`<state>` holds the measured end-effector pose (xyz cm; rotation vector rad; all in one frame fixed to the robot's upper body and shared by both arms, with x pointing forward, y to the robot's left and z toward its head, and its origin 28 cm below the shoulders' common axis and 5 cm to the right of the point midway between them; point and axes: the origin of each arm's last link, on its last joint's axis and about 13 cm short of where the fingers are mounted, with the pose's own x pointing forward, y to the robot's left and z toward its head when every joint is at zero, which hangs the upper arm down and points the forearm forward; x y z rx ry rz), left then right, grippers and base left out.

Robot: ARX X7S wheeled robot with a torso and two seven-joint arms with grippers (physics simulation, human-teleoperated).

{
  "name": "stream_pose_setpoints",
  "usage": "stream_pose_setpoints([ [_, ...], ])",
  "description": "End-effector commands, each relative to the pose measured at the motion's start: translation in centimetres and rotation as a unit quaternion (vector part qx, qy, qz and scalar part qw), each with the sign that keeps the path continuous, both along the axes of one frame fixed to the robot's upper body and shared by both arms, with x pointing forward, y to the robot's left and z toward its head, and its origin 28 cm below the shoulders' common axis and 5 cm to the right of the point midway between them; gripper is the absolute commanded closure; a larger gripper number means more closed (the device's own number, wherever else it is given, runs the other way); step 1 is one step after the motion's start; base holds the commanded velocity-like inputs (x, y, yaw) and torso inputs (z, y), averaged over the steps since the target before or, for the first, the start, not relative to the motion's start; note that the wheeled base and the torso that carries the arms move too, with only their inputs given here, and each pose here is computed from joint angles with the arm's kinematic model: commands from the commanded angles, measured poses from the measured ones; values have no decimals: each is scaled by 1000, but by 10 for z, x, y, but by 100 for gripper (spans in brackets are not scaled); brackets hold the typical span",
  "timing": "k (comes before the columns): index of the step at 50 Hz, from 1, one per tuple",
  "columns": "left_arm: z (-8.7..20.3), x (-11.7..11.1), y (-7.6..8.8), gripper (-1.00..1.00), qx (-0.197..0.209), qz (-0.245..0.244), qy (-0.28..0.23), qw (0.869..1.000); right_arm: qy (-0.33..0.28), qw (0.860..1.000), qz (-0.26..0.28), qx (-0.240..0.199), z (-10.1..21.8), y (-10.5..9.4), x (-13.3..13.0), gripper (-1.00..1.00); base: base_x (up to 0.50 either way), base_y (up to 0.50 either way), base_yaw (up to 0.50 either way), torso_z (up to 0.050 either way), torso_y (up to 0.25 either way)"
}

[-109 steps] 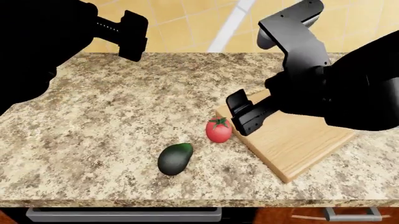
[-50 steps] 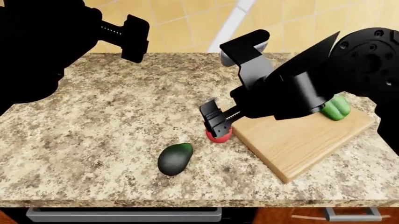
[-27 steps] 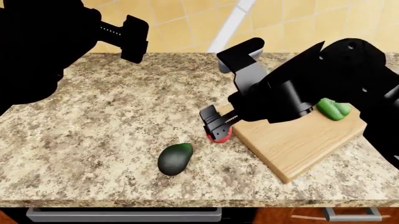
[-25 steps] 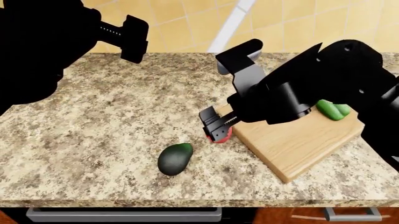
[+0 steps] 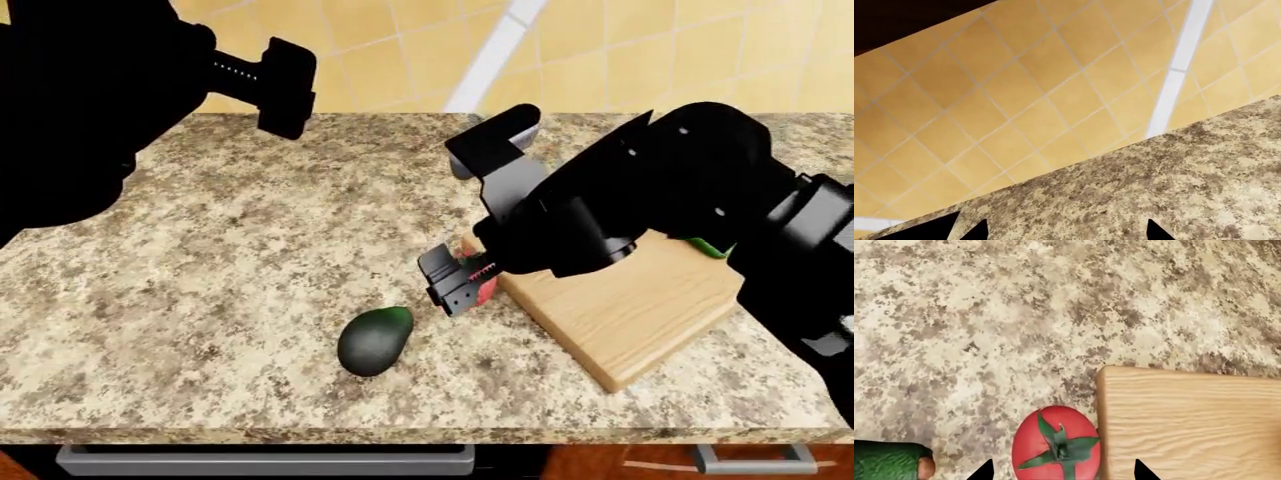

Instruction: Place the avocado, onion, tomato and bell pepper on the cutting board.

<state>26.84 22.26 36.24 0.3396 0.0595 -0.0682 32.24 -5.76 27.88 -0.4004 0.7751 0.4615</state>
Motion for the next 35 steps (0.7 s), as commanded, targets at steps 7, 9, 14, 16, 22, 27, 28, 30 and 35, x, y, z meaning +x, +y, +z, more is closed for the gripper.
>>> stream_pose_setpoints([
  [7, -1, 0, 1, -100, -1, 0, 1, 1000, 9, 1000, 7, -19, -12, 6, 3, -100, 0, 0, 0, 0, 0],
  [9, -2, 0, 2, -100, -1, 0, 2, 1000, 10, 1000, 11, -21, -12, 8, 3, -100, 0, 0, 0, 0, 0],
  [14, -3, -1, 3, -100, -3, 2, 2, 1000, 9, 1000, 12, -23, -13, 8, 4, -100, 0, 0, 0, 0, 0],
  [16, -3, -1, 3, -100, -4, 2, 2, 1000, 8, 1000, 11, -24, -13, 8, 4, -100, 0, 0, 0, 0, 0],
  [22, -3, -1, 3, -100, -4, 1, 2, 1000, 9, 1000, 13, -27, -13, 8, 4, -100, 0, 0, 0, 0, 0],
  [27, 0, -1, 3, -100, -4, 1, -1, 1000, 12, 999, 13, -29, -13, 7, 3, -100, 0, 0, 0, 0, 0],
  [28, 0, -1, 3, -100, -5, 1, -1, 1000, 14, 999, 12, -33, -14, 7, 3, 100, 0, 0, 0, 0, 0],
  [30, -1, -2, 3, -100, -5, 1, -1, 1000, 15, 999, 12, -35, -14, 7, 3, 100, 0, 0, 0, 0, 0],
  [35, -1, -2, 4, -100, -6, 2, 0, 1000, 16, 999, 11, -36, -14, 7, 3, 100, 0, 0, 0, 0, 0],
])
